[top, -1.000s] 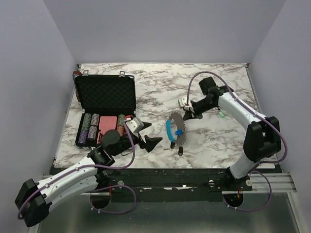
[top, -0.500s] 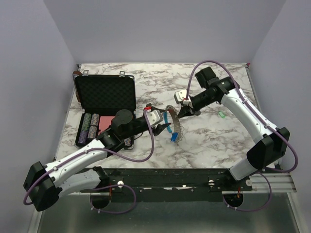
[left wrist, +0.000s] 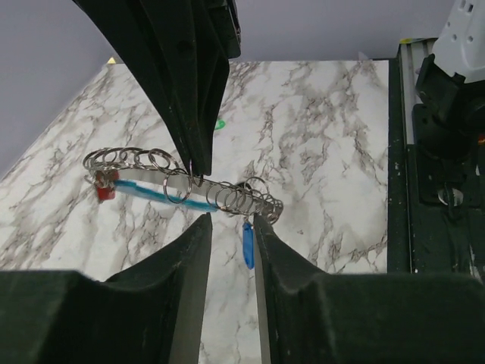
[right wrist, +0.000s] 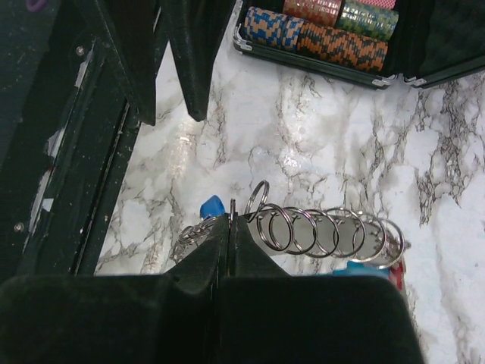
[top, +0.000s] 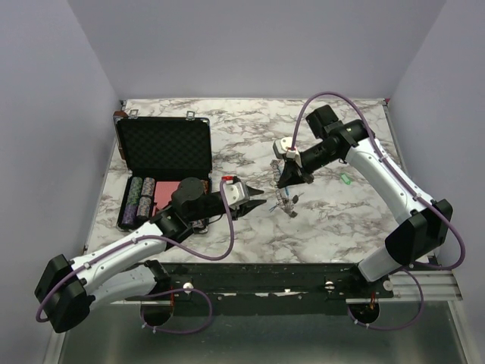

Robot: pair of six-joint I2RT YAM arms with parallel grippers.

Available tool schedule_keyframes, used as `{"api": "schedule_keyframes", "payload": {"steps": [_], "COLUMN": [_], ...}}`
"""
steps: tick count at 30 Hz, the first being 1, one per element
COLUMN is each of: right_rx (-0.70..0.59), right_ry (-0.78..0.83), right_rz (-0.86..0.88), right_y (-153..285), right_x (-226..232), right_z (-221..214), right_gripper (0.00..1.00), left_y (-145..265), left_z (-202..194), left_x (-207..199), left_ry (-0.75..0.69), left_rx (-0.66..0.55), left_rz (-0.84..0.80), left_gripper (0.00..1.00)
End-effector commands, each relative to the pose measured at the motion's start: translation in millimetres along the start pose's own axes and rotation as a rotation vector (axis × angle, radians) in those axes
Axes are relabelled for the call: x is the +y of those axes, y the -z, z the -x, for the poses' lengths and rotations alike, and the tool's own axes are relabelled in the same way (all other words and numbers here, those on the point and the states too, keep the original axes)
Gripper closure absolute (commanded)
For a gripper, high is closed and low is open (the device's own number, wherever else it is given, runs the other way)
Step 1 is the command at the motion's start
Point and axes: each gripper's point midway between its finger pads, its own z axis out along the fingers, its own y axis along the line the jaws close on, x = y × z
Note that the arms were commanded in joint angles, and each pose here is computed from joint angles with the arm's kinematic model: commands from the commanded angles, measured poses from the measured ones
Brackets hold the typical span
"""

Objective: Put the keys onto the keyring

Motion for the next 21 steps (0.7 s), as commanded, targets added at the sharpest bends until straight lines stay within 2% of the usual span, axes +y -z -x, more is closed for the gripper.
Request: {"api": "schedule_keyframes", "payload": {"steps": [1,11,16,21], "right_rx": [-0.071,-0.087,-0.096,-0.099], "right_ry": [0.001,-0.010,-0.015,-0.020], "right_rz": [0.011,0.020,0.026,0.031], "right_y": [3.9,2.3,1.7,0.8], "right_x": [11.4,13.8,15.5,15.5], "right_z": [22.1,23.7,24.7,24.3], "right_gripper": [1.00,1.00,1.00,1.00], "left_y": [-8.0,-27.1,-30.0,-32.8], "left_z": [7.3,2.7,2.3,1.5], "left_x": [-13.4,-10.9,-12.8,-7.7], "left_ry": [0.055,0.101,0.117,0.121], "left_rx": [-0.050,-0.037,-0.039,-0.044], "left_rz": [-0.075,-0.088,-0.094,-0.065], "left_gripper": [0.66,0.60,0.54,0.42]}}
